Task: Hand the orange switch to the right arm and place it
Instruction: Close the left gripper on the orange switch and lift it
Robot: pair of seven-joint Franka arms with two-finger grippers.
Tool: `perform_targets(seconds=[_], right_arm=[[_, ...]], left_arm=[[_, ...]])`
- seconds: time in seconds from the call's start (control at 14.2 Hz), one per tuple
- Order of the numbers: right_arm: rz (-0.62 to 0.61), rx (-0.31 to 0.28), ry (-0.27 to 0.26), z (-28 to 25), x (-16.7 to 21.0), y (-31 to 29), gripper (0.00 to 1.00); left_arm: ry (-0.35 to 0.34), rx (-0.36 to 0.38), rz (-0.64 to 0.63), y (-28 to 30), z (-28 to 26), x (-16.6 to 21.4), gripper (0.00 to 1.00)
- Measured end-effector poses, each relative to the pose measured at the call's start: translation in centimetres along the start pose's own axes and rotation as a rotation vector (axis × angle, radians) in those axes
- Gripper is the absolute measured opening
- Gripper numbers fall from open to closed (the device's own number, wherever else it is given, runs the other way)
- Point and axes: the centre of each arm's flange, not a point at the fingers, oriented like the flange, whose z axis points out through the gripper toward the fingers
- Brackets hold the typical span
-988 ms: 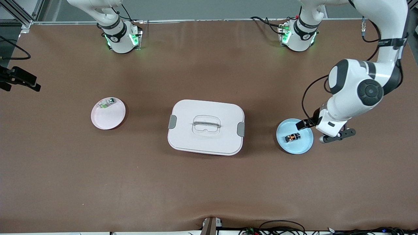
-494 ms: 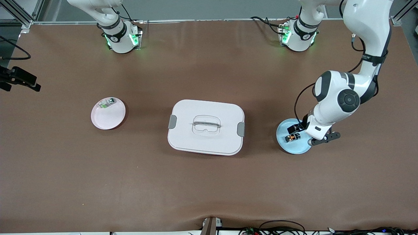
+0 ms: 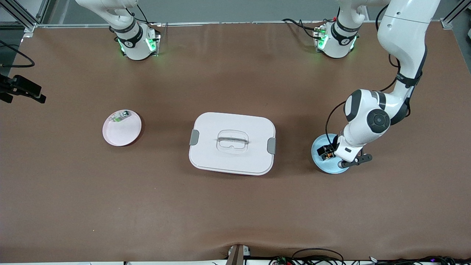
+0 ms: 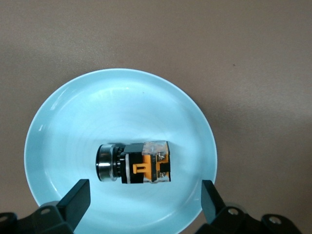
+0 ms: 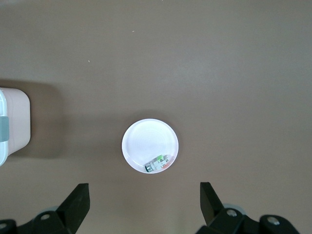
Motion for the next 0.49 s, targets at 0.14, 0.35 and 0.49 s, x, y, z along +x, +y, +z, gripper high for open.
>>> perform_targets(seconds=[0.14,0.35,0.49], right_arm=[[0.0,0.0,0.0,0.0,0.0,0.0,1.0],[0.0,0.0,0.0,0.01,0.01,0.0,1.0],[0.0,0.0,0.0,0.01,0.01,0.0,1.0]], left_arm=[[-0.003,0.005,0.004,-0.05,0.4,-0.04,1.0],[-0.008,0.008,0.005,-0.12,0.82,-0.1,1.0],[-0.009,0.01,0.006,-0.25,1.2,-0.07,1.0]])
